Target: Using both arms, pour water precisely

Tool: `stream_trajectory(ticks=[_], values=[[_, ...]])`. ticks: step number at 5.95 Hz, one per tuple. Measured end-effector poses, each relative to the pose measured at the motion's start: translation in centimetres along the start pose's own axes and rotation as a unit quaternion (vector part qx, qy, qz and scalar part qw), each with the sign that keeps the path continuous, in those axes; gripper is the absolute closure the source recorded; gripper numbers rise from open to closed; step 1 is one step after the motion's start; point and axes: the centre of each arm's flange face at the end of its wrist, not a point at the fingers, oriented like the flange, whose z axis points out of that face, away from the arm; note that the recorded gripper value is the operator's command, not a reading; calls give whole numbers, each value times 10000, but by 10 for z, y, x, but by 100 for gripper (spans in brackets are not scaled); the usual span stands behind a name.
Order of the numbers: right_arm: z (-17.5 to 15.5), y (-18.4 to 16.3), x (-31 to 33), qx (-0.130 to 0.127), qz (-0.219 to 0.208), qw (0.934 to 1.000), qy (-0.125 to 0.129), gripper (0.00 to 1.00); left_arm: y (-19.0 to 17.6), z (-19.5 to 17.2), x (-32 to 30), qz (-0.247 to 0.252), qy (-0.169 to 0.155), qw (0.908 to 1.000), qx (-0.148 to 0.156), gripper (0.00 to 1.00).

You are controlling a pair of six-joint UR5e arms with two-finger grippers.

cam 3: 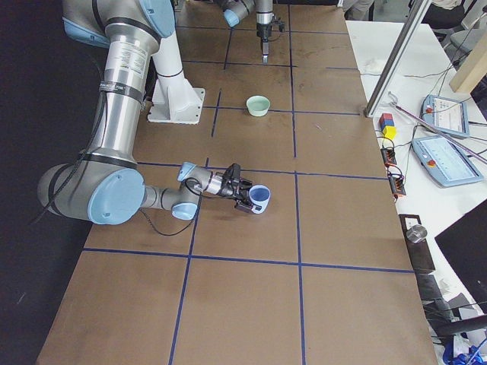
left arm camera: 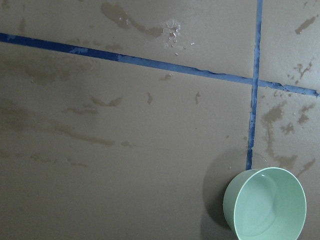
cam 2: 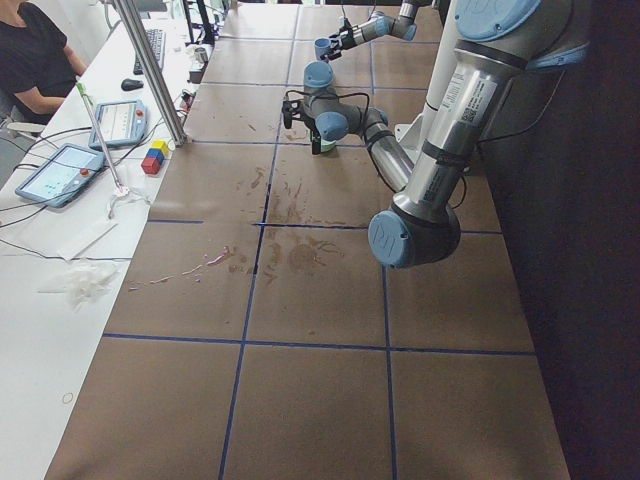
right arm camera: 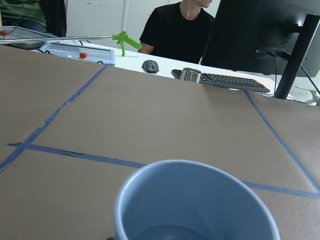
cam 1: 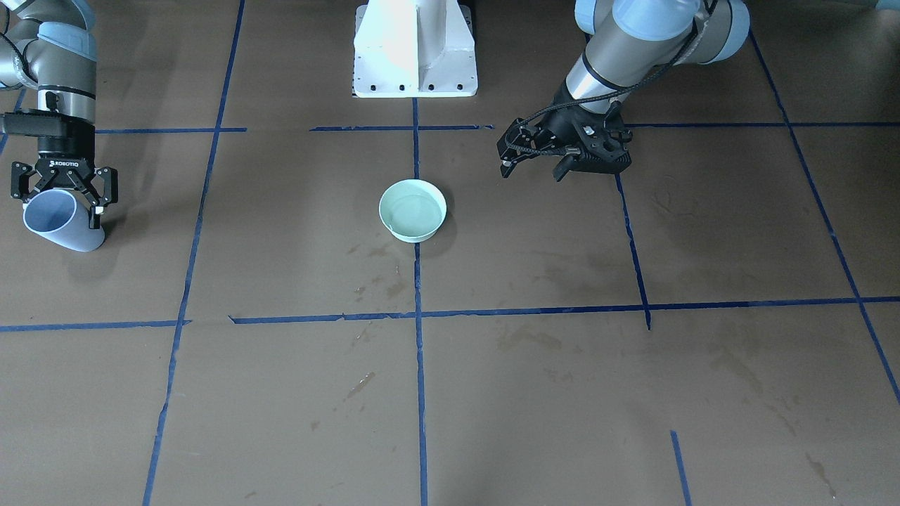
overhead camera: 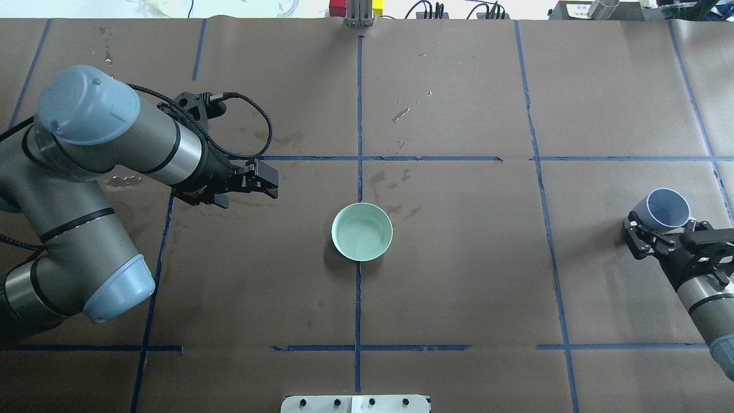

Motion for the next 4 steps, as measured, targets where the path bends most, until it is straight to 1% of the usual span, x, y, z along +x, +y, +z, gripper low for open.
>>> stream_trajectory(ticks=[1,3,4], values=[[2,-7,-1,12,6,10000,1,78,0,0,0,2,2,10000,2,1],[0,-21,-8,70,24,10000,-49,95,0,-3,1,7,23,10000,18,1],[-2,-29,-18,131,-32,9998,-118,98,0,-6,1,10,40,10000,31,1]])
